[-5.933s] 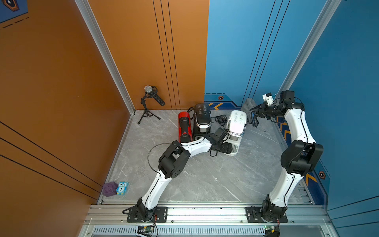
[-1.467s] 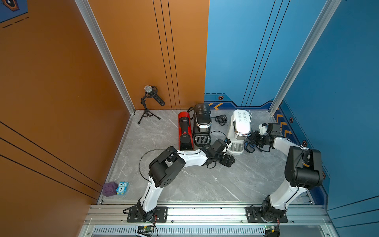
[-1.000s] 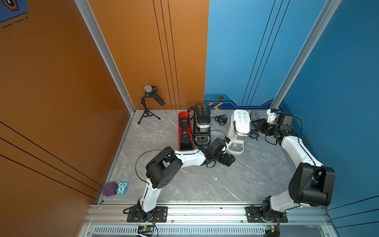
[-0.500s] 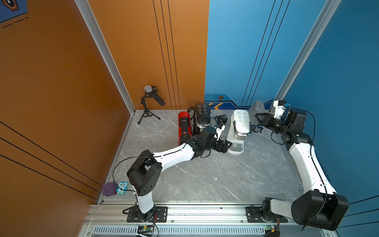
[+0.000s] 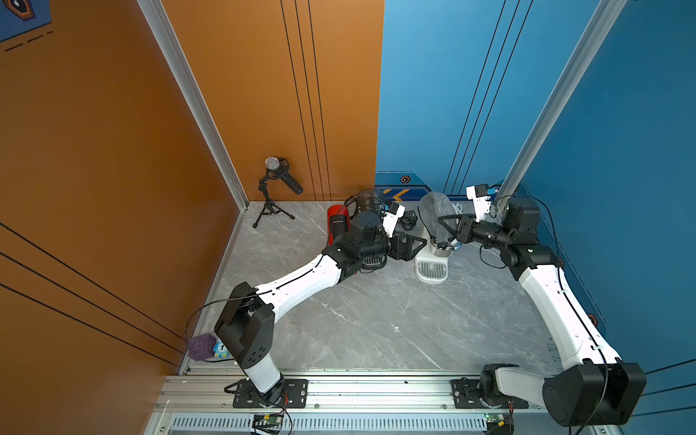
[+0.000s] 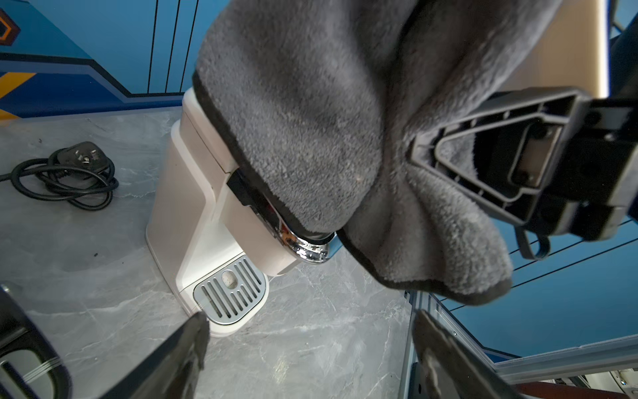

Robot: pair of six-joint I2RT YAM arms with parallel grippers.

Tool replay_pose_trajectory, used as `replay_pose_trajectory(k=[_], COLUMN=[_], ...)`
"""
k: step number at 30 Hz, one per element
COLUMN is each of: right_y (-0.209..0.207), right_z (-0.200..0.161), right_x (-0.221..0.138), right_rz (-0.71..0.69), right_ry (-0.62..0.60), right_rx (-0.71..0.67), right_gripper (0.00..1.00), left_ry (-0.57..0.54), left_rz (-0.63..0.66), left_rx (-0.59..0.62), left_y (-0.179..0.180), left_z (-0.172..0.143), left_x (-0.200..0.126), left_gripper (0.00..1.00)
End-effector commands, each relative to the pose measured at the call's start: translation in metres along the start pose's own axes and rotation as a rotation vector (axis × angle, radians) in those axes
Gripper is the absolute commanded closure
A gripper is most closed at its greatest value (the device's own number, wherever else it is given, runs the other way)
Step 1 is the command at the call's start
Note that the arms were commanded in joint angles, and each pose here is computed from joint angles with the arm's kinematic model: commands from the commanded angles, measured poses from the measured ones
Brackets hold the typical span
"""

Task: Wipe the surface of a coffee machine
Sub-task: Adjust the cleaning item.

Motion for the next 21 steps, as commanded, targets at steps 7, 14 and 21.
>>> replay_pose_trajectory(k=[7, 14, 21], right_y=[0.024, 0.031, 0.036], right_z=[-0.023, -0.027, -0.029], right_x=[0.003, 0.002, 0.003], right_rz=[-0.192, -0.221, -0.212], right_ry=[-0.015, -0.051, -0.066], right_rx=[-0.246, -0.282, -0.31], right_gripper=[0.81, 0.81, 0.81], left_ry=[-0.19, -0.237, -0.206], left_rz=[0.005, 0.042, -0.028], left_rx=[0.018, -0.055, -0.097], left_y=[-0.02, -0.017, -0.023], left_z=[0.052, 0.065, 0.067], left_x=[-0.022, -0.016, 0.009], left_gripper=[0.06, 0.05, 0.05])
Point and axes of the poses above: each gripper's point midway between its finger pads, its own x axis out along the fingers, its own y axis along the line the jaws close on, z = x × y, the point moved 9 cm from there along -x, back along the fingers, and after that the axes turned 7 degrees about x, right-handed, at the moved point
